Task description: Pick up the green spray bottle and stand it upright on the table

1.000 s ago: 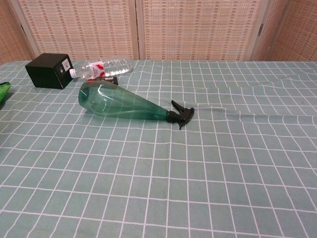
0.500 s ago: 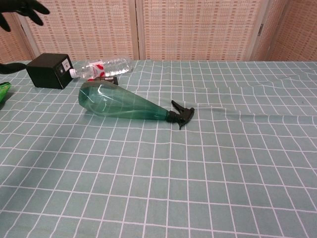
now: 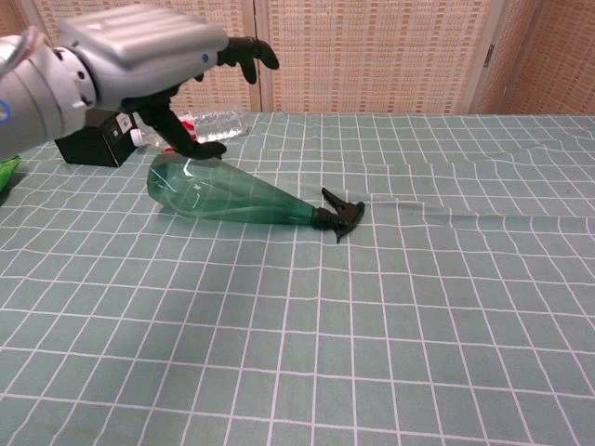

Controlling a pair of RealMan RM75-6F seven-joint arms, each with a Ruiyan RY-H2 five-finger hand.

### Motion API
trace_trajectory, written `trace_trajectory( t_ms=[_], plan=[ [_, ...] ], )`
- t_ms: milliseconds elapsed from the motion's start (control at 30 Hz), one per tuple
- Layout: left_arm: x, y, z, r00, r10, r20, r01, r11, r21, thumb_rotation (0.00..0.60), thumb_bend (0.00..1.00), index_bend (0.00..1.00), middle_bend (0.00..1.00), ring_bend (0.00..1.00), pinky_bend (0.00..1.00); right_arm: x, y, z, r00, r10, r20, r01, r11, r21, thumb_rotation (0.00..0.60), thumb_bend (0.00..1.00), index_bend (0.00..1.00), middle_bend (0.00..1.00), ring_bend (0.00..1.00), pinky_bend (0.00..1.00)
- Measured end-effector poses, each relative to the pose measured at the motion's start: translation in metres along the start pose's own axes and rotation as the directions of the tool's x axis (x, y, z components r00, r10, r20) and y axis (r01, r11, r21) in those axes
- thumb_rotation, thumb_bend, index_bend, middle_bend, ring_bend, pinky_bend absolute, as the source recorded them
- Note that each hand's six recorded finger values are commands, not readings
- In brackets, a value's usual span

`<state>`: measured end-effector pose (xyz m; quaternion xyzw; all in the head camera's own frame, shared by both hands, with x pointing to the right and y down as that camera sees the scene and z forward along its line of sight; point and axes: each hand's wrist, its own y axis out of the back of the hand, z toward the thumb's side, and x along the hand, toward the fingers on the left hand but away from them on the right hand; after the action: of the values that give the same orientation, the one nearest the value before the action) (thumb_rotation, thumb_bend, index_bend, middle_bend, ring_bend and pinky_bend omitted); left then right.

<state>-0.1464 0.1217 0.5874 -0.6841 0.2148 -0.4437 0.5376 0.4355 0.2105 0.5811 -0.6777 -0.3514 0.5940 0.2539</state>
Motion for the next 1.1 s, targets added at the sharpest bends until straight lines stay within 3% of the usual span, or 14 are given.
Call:
trace_trajectory(
  t_ms=[367,633,767,1100],
  plan=[
    [0.04,-0.015,0.013,1.0,-0.005,0.006,0.004,0.998,0.064,0.6,0.26,0.15,0.22,0.17,0.31,-0.001,0.0,-0.002,1.0,0.014,0.01,-0.014,1.0,-0.005,0.6,0.0,0.0,0.0,0.0,0.0],
    [0.056,-0.045,0.023,0.996,-0.088,0.004,0.086,0.987,0.136,0.6,0.25,0.13,0.22,0.17,0.31,-0.004,0.0,-0.001,1.0,0.026,0.014,-0.026,1.0,-0.004,0.6,0.0,0.0,0.0,0.0,0.0],
    [0.068,-0.048,0.038,0.995,-0.096,0.012,0.093,0.982,0.164,0.6,0.26,0.13,0.23,0.18,0.31,-0.005,-0.001,0.0,0.999,0.033,0.017,-0.033,0.999,-0.002,0.6,0.0,0.0,0.0,0.0,0.0],
    [0.093,-0.058,0.048,0.994,-0.102,-0.049,0.11,0.972,0.209,0.6,0.26,0.15,0.27,0.21,0.33,-0.005,-0.001,-0.002,0.999,0.037,0.019,-0.037,0.999,-0.002,0.6,0.0,0.0,0.0,0.0,0.0]
  ],
)
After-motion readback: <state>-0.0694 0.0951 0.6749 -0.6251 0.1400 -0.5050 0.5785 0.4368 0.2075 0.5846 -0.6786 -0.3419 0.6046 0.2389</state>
